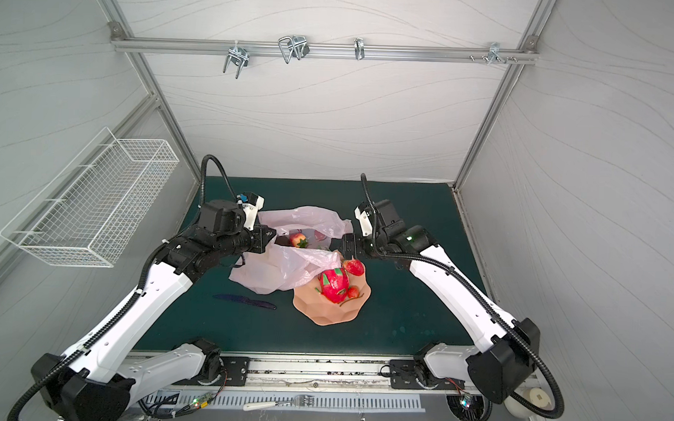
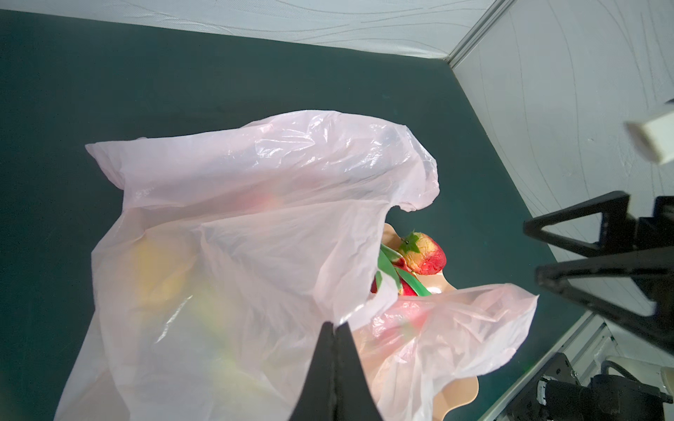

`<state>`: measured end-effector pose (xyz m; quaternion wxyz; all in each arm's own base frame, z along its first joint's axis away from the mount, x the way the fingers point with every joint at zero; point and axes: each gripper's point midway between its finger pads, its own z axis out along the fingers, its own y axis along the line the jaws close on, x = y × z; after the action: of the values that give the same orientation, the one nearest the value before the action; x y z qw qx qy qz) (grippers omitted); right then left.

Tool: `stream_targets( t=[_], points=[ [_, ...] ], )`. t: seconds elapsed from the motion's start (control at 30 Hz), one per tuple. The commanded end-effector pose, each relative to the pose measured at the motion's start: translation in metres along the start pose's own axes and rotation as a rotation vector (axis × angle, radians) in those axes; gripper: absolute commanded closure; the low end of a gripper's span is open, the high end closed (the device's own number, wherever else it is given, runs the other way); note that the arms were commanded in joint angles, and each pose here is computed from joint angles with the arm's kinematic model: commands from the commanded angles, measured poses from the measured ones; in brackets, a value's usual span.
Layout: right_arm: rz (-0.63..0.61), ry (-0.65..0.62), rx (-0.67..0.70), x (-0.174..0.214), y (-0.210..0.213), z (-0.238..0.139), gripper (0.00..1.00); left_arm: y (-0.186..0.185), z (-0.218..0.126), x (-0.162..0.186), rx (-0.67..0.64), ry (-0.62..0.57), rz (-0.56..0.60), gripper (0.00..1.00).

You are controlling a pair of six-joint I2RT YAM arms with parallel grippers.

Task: Place the fruits into the plastic bag
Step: 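Withdraw the open right gripper from the bag back over the bowl, then lower the right gripper onto the pale red-yellow fruit beside the dragon fruit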

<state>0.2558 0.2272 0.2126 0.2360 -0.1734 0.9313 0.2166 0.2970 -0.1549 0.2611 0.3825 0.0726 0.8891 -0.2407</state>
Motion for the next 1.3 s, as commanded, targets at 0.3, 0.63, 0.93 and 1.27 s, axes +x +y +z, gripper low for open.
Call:
stream_targets(
  t=[0.3,0.63,0.93,1.27],
  points=[
    [-0.275,0.209,0.167,0.039,-0.045,0.043,0.24,-0.01,-0.01,-0.021,0.019,-0.052,0.032,1.0],
    [-0.334,0.228,0.171,0.038,-0.047,0.075,0.25,-0.01,-0.01,-0.023,0.017,-0.056,0.026,1.0],
    [-0.374,0.249,0.146,0.037,-0.041,0.095,0.24,-0.01,-0.011,-0.023,0.014,-0.055,0.027,1.0],
    [-0.386,0.262,0.164,0.038,-0.043,0.103,0.37,-0.01,-0.012,-0.025,0.011,-0.056,0.03,1.0]
  ],
)
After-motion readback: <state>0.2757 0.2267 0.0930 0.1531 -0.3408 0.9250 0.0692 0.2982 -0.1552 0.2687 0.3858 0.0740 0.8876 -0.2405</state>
